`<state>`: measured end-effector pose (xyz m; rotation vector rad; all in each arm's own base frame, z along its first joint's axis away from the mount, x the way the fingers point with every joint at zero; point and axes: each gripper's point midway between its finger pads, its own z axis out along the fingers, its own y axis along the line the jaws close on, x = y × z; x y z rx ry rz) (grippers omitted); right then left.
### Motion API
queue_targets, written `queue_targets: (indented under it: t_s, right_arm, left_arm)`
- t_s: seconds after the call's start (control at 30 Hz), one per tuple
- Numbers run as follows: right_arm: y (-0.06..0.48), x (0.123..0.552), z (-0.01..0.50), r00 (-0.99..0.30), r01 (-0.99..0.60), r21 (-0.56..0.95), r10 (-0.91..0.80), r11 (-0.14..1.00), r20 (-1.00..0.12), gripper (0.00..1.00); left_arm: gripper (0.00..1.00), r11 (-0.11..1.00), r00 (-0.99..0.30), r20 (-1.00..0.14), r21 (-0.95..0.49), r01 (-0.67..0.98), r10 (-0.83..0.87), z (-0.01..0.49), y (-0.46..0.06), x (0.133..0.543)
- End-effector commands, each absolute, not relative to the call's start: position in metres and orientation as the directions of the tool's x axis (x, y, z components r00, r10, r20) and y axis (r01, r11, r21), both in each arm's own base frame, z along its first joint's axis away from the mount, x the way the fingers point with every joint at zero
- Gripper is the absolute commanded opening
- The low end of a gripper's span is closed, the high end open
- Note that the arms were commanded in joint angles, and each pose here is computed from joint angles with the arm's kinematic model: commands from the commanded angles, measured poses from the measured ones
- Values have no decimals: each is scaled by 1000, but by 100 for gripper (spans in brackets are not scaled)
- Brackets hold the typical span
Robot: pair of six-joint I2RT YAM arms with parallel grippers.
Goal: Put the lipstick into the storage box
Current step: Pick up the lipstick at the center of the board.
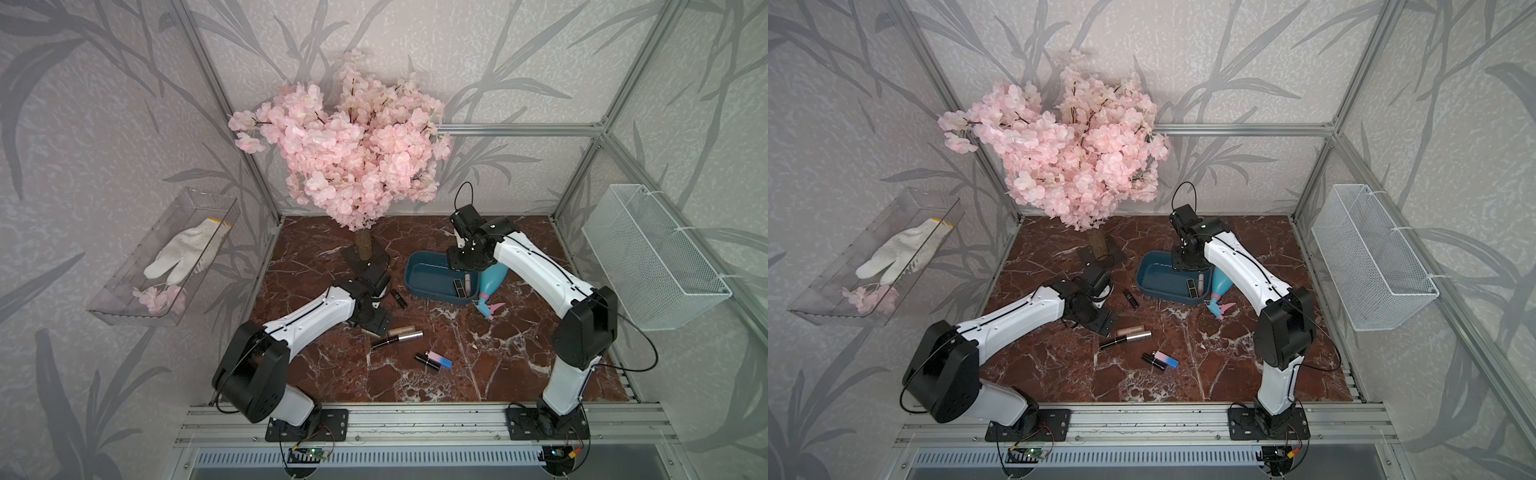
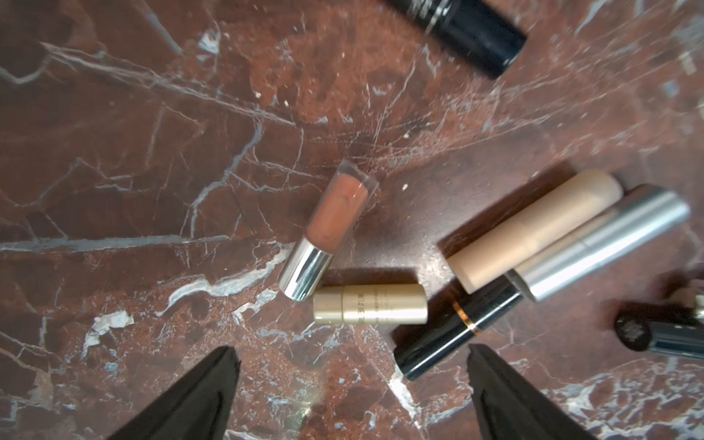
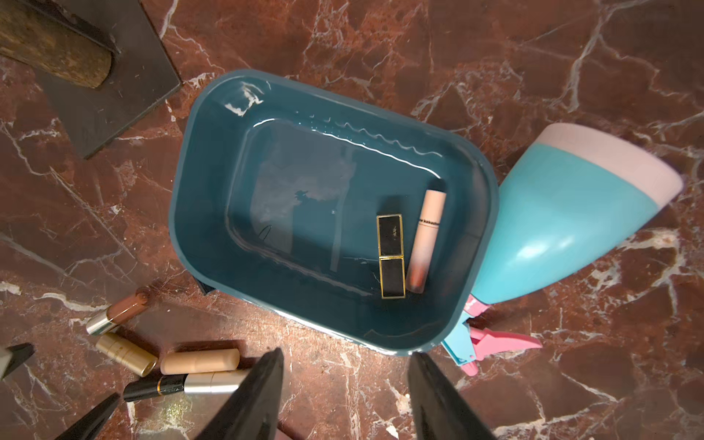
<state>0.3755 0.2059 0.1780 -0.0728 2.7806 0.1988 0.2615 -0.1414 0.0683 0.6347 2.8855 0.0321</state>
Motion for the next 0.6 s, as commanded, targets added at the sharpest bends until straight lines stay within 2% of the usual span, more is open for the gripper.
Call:
queue_targets:
  t_s: [0.0, 0.17, 0.37, 0.57]
  right_arm:
    - [204, 366, 192, -933, -64, 153, -5, 986, -361, 57]
    - [200, 358, 193, -933, -56, 155, 4, 986, -359, 57]
    - [192, 354, 195, -930, -54, 130, -2, 990, -367, 57]
    - [191, 358, 199, -921, -52, 127, 2, 991, -390, 58]
  left_arm:
    - [95, 860, -856, -87, 68, 505, 510, 68, -137, 262]
    - [94, 851, -846, -100, 39, 523, 524, 69, -140, 283]
    - [83, 867, -867, -62, -29, 498, 495, 53, -136, 286]
    - [83, 866, -866, -41, -35, 499, 497, 43, -135, 285]
